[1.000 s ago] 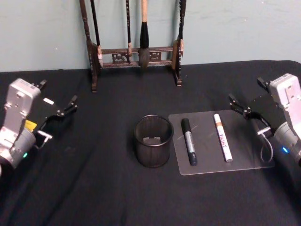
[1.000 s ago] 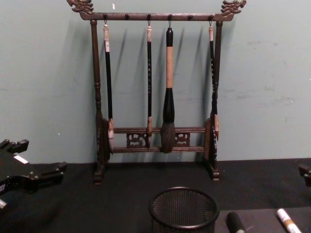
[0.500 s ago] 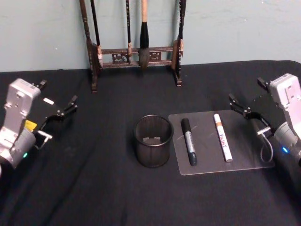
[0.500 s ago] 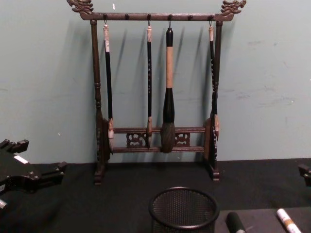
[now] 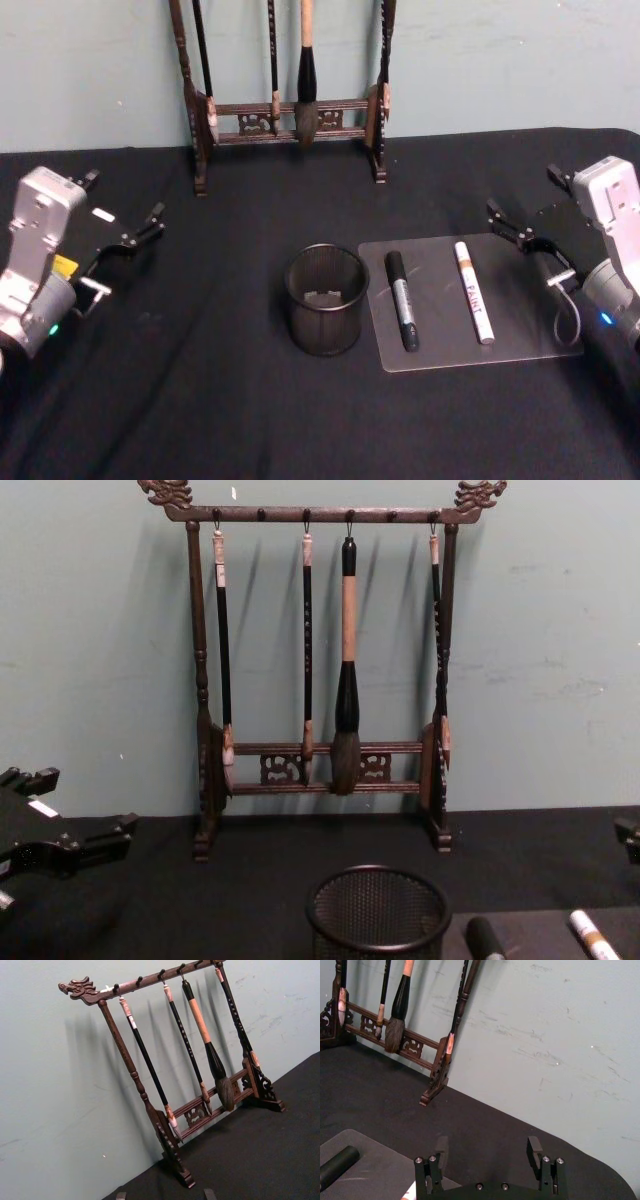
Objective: Pick up the water-based marker from the table and place it into the pen holder.
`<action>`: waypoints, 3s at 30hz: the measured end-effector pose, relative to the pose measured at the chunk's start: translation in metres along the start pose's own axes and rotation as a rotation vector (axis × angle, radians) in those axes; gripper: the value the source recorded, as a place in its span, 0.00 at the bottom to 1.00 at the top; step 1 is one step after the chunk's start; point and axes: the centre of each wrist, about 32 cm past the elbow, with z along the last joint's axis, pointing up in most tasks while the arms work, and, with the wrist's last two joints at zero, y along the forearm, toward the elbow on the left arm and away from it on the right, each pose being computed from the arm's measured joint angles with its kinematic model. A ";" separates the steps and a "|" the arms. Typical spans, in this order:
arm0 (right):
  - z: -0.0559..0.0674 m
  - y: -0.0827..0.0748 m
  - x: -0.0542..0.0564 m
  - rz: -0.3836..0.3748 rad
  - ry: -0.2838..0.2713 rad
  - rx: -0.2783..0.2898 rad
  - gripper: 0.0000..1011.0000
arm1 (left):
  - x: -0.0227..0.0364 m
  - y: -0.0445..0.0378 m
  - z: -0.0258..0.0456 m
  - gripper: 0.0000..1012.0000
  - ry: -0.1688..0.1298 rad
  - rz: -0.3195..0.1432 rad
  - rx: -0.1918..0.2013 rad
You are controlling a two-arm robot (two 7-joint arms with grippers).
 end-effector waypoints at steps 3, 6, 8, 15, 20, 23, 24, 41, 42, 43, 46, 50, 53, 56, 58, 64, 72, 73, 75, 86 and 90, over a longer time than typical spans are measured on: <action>0.000 0.000 0.000 0.000 0.000 0.000 0.99 | 0.0000 0.0000 0.0000 0.99 0.000 0.000 0.000; 0.000 0.000 0.000 0.000 0.000 0.000 0.99 | 0.0000 0.0000 0.0000 0.99 0.000 0.000 0.000; 0.000 0.000 0.000 0.000 0.000 0.000 0.99 | 0.0000 0.0000 0.0000 0.99 0.000 0.000 0.000; 0.000 0.000 0.000 0.000 0.000 0.000 0.99 | 0.0000 0.0000 0.0000 0.99 0.000 0.000 0.000; 0.000 0.000 0.000 0.000 0.000 0.000 0.99 | 0.0000 0.0000 0.0000 0.99 0.000 0.000 0.000; 0.000 0.000 0.000 0.000 0.000 0.000 0.99 | 0.0000 0.0000 0.0000 0.99 0.000 0.000 0.000; 0.000 0.000 0.000 0.000 0.000 0.000 0.99 | 0.0000 0.0000 0.0000 0.99 0.000 0.000 0.000; 0.003 0.001 0.000 0.006 0.018 -0.023 0.99 | 0.0000 0.0000 0.0000 0.99 0.000 0.000 0.000; 0.005 0.001 0.000 0.015 0.033 -0.035 0.99 | 0.0000 0.0000 0.0000 0.99 0.000 0.000 0.000; 0.006 0.002 0.000 0.018 0.042 -0.041 0.99 | 0.0000 0.0000 0.0000 0.99 0.000 0.000 0.000; 0.012 0.002 -0.001 0.039 0.081 -0.065 0.99 | 0.0000 0.0000 0.0000 0.99 0.000 0.000 0.000; 0.021 0.003 -0.002 0.064 0.134 -0.095 0.99 | 0.0000 0.0000 0.0000 0.99 0.000 0.000 0.000; 0.029 0.004 -0.004 0.078 0.176 -0.124 0.99 | 0.0000 0.0000 0.0000 0.99 0.000 0.000 0.000; 0.035 0.005 -0.008 0.084 0.220 -0.158 0.99 | 0.0000 0.0000 0.0000 0.99 0.000 0.000 0.000; 0.038 0.005 -0.010 0.087 0.241 -0.174 0.99 | 0.0000 0.0000 0.0000 0.99 0.000 0.000 0.000; 0.044 0.007 -0.016 0.103 0.293 -0.231 0.99 | 0.0000 0.0000 0.0000 0.99 0.000 0.000 0.000; 0.048 0.012 -0.023 0.095 0.338 -0.291 0.99 | 0.0000 0.0000 0.0000 0.99 0.000 0.000 0.000; 0.048 0.012 -0.023 0.093 0.341 -0.296 0.99 | 0.0000 0.0000 0.0000 0.99 0.000 0.000 0.000; 0.048 0.013 -0.024 0.092 0.349 -0.311 0.99 | 0.0000 0.0000 0.0000 0.99 0.000 0.000 0.000; 0.045 0.016 -0.030 0.098 0.349 -0.366 0.99 | 0.0000 0.0000 0.0000 0.99 0.000 0.000 0.000; 0.043 0.017 -0.032 0.105 0.347 -0.381 0.99 | 0.0000 0.0000 0.0000 0.99 0.000 0.000 0.000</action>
